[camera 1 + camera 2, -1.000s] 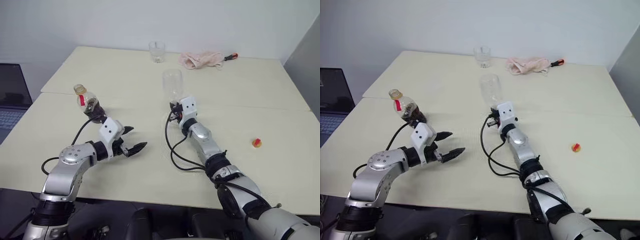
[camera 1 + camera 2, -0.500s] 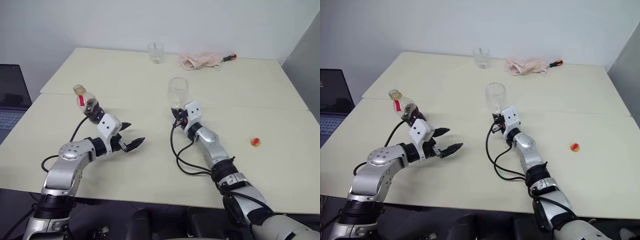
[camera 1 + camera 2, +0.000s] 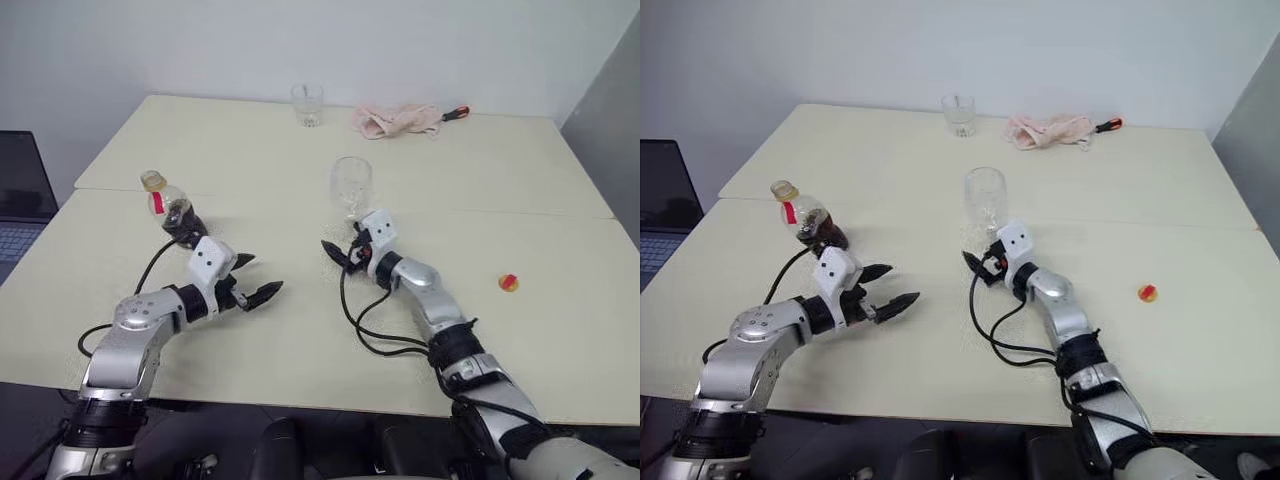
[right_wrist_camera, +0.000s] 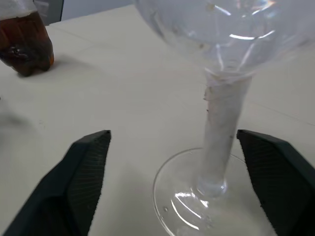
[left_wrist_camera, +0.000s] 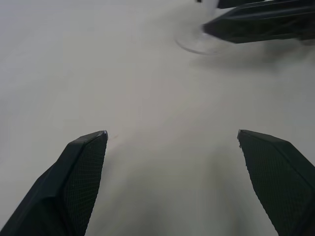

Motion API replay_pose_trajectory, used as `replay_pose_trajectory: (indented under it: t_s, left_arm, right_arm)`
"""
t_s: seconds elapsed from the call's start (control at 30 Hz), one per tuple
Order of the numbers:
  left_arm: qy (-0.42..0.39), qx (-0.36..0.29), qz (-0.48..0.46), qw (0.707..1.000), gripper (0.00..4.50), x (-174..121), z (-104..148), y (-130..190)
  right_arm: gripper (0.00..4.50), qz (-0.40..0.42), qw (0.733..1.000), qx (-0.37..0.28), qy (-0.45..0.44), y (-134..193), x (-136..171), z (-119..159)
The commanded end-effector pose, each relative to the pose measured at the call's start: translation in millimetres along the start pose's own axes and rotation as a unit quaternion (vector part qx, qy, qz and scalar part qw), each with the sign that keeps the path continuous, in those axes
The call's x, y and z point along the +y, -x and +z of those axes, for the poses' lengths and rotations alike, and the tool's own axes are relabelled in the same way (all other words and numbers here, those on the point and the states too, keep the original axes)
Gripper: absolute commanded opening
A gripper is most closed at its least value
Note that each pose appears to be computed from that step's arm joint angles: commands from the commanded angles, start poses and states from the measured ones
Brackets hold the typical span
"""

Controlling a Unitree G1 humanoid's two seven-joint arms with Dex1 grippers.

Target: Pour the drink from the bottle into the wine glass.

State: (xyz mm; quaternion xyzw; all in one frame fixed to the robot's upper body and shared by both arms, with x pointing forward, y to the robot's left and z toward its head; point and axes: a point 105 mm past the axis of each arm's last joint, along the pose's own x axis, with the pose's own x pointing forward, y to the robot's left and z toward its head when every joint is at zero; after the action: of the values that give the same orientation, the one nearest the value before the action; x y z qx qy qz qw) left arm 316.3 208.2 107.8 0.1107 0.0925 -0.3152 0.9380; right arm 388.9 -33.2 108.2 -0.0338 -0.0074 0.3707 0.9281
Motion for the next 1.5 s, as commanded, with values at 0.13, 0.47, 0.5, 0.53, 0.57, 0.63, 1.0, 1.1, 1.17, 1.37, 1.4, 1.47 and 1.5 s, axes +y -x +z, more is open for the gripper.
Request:
replay_pose_trajectory:
  t_s: [0.13, 0.47, 0.5, 0.53, 0.57, 0.63, 1.0, 1.1, 1.17, 1.37, 1.4, 1.47, 1.5]
  left_arm:
    - [0.041, -0.052, 0.117, 0.991, 4.50, 16, -15, 46]
    - [0.054, -0.094, 0.255, 0.961, 4.50, 42, -16, 78]
    - [0.056, -0.102, 0.264, 0.958, 4.50, 46, -13, 79]
    - [0.051, -0.107, 0.272, 0.955, 4.50, 49, -11, 80]
    - [0.045, -0.110, 0.285, 0.951, 4.50, 54, -9, 81]
    - [0.043, -0.118, 0.288, 0.949, 4.50, 57, -5, 81]
    - [0.038, -0.127, 0.302, 0.944, 4.50, 77, 11, 65]
    - [0.036, -0.130, 0.304, 0.943, 4.50, 81, 16, 61]
    - [0.032, -0.128, 0.298, 0.945, 4.50, 84, 18, 56]
    - [0.030, -0.135, 0.285, 0.948, 4.50, 90, 28, 39]
    - [0.031, -0.135, 0.284, 0.949, 4.50, 91, 29, 37]
    - [0.030, -0.130, 0.283, 0.950, 4.50, 93, 27, 32]
    - [0.029, -0.128, 0.283, 0.950, 4.50, 95, 27, 30]
  right_arm:
    - [4.48, 0.052, 0.998, 0.025, 0.011, 66, -9, 28]
    - [4.48, 0.096, 0.992, 0.037, 0.070, 117, -27, 157]
    - [4.48, 0.107, 0.991, 0.031, 0.073, 113, -22, 168]
    - [4.48, 0.122, 0.988, 0.031, 0.085, 109, -15, 174]
    - [4.48, 0.143, 0.984, 0.035, 0.097, 105, -5, 178]
    - [4.48, 0.182, 0.977, 0.032, 0.103, 98, 12, 185]
    - [4.48, 0.261, 0.958, 0.001, 0.115, 79, 46, 202]
    - [4.48, 0.269, 0.956, 0.000, 0.115, 78, 51, 201]
    - [4.48, 0.277, 0.954, 0.001, 0.114, 77, 55, 199]
    - [4.48, 0.287, 0.951, -0.003, 0.117, 78, 63, 200]
    - [4.48, 0.288, 0.950, -0.004, 0.117, 78, 64, 200]
    - [4.48, 0.288, 0.950, -0.005, 0.119, 78, 65, 201]
    - [4.48, 0.287, 0.950, -0.005, 0.121, 78, 66, 201]
